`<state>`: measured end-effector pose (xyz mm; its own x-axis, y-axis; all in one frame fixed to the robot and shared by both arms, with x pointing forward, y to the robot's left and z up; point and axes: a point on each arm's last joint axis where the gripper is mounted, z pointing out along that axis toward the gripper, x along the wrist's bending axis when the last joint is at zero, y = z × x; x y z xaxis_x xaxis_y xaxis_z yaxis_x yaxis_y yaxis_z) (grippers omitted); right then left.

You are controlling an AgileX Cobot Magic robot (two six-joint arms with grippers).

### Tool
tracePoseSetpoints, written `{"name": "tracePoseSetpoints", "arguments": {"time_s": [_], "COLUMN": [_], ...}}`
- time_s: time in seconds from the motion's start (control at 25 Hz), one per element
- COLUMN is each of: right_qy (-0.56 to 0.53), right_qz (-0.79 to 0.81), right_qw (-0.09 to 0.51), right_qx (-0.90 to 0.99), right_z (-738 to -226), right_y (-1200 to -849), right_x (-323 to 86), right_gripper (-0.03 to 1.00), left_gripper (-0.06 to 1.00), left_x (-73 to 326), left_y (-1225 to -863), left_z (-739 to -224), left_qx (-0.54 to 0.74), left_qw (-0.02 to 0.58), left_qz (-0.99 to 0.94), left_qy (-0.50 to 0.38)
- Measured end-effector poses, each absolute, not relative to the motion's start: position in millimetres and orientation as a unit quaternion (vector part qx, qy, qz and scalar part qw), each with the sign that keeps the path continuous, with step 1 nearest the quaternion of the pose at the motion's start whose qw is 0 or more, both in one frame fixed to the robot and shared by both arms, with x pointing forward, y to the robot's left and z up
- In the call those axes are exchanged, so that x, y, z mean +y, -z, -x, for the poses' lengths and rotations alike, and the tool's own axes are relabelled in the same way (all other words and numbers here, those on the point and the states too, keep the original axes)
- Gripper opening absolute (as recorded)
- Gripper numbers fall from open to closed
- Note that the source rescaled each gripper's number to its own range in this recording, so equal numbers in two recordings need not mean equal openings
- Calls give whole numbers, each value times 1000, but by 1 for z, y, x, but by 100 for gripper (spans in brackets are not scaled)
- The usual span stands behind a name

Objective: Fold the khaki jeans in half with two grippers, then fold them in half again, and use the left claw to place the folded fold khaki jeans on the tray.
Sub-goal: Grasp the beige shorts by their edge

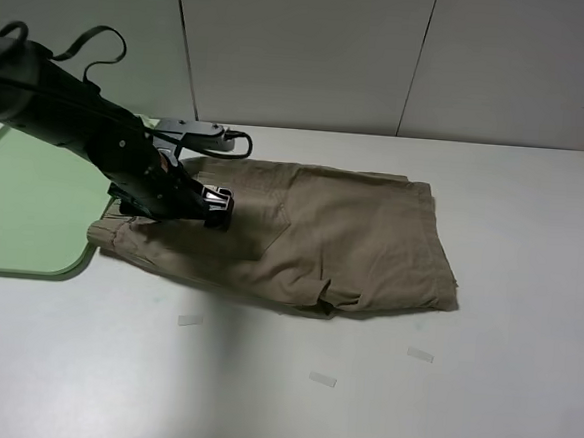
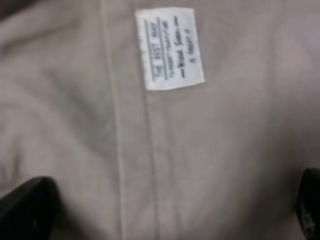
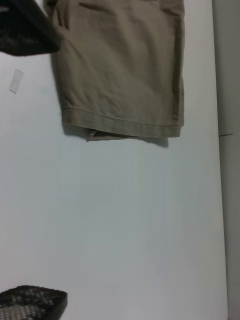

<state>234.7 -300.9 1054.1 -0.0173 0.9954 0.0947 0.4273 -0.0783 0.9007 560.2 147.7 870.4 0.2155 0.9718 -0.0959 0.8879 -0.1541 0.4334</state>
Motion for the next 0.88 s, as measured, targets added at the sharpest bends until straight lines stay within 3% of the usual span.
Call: {"name": "tracePoseSetpoints", "arguments": {"time_s": [0.48, 0.68, 0.88], "right_qy": [-410, -410, -410], "right_qz": [-609, -609, -609], "right_qw": [346, 346, 346], "right_qx": [584, 584, 584], "right_z": [-235, -235, -235], "right_y": [-1054, -1054, -1054], "right_x": [-301, -301, -301], "right_gripper": [100, 100, 100], "left_gripper": [97, 97, 97], "left_x": [115, 106, 124], "left_y": [-872, -912, -953], "left_z": [-570, -578, -581], "left_qx": [600, 602, 631], "left_qw": [207, 204, 191], "left_qz": [-766, -766, -745], "left_qy": [-97, -99, -103]}}
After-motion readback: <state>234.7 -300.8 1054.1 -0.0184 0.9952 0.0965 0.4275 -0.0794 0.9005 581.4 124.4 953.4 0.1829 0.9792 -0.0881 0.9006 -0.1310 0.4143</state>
